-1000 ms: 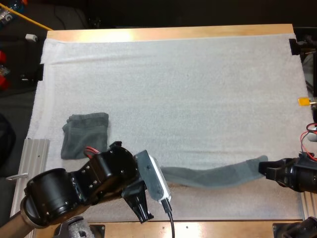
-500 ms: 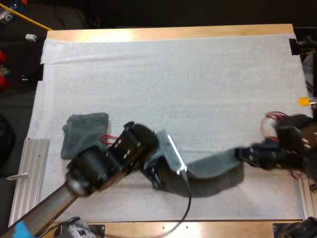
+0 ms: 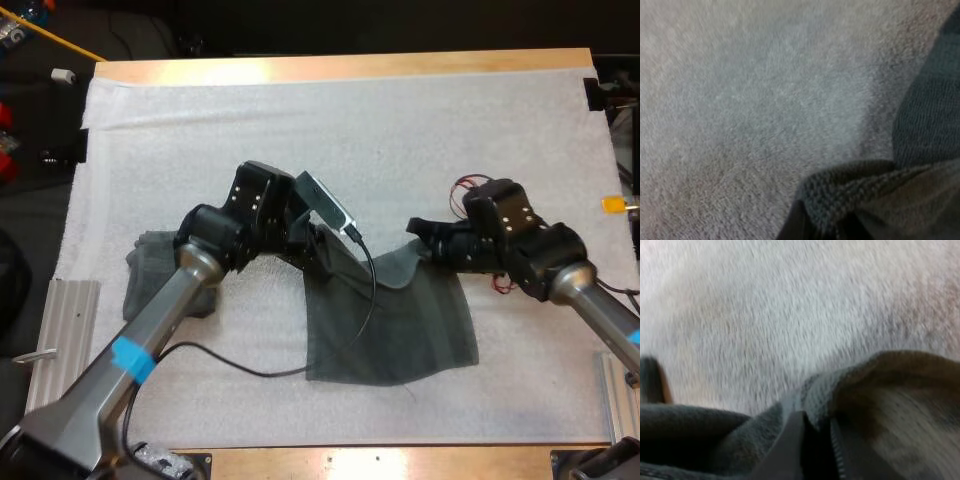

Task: Pick towel from pile, fold and stack

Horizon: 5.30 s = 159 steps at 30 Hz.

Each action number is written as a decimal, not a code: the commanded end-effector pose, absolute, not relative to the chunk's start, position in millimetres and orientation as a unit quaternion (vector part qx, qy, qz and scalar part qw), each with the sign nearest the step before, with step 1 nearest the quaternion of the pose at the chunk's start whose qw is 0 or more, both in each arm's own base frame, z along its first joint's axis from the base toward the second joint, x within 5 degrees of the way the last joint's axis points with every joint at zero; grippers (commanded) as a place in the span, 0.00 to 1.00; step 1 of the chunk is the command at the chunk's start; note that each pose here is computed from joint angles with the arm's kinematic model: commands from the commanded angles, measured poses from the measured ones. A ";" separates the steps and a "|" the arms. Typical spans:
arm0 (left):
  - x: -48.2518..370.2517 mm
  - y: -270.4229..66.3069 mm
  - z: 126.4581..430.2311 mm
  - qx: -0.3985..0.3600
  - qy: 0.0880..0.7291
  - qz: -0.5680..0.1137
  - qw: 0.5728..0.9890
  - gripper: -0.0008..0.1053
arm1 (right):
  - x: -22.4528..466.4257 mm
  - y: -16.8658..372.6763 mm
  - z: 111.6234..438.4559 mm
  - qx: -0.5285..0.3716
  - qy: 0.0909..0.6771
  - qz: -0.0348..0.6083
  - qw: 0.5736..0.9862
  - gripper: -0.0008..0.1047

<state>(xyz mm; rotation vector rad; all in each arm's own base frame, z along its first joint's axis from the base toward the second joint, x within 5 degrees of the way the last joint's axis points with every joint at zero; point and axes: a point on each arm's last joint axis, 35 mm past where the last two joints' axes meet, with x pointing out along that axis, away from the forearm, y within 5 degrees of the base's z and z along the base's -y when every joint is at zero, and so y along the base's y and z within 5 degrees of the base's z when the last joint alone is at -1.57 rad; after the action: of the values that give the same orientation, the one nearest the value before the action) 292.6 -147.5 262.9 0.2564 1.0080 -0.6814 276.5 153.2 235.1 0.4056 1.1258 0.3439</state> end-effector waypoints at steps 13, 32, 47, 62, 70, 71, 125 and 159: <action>322.5 -147.8 214.9 0.101 0.500 -0.322 0.797 0.01 | 313.2 118.2 213.4 0.268 0.496 0.034 0.825 0.01; 332.9 -147.0 214.6 0.135 0.470 -0.269 0.830 0.43 | 329.9 112.0 213.0 0.312 0.463 0.063 0.827 0.40; 320.7 -140.6 273.2 0.112 0.434 -0.245 0.860 0.53 | 328.9 115.7 258.5 0.205 0.348 0.223 0.887 0.60; 211.6 -94.4 373.8 0.032 0.427 -0.215 0.878 0.53 | 225.0 82.3 322.3 0.049 0.414 0.245 0.875 0.60; 147.8 -70.3 399.0 -0.021 0.440 -0.232 0.867 0.53 | 157.1 59.8 347.5 0.043 0.442 0.229 0.866 0.60; 143.5 -68.7 399.6 -0.023 0.442 -0.233 0.866 0.53 | 151.4 58.0 349.2 0.043 0.443 0.229 0.866 0.60; 110.0 -61.9 311.5 -0.110 0.506 -0.281 0.808 0.53 | 196.9 90.4 152.8 0.064 0.686 0.158 0.707 0.38; 139.0 -78.8 255.7 -0.135 0.582 -0.303 0.742 0.53 | 176.3 114.8 147.4 -0.037 0.706 0.174 0.686 0.01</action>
<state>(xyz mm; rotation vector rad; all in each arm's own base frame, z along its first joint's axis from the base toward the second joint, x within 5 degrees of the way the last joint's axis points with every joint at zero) 137.8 -77.7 256.0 -0.2822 1.2814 -0.6553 178.0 114.9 145.4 -0.0736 1.5735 0.3864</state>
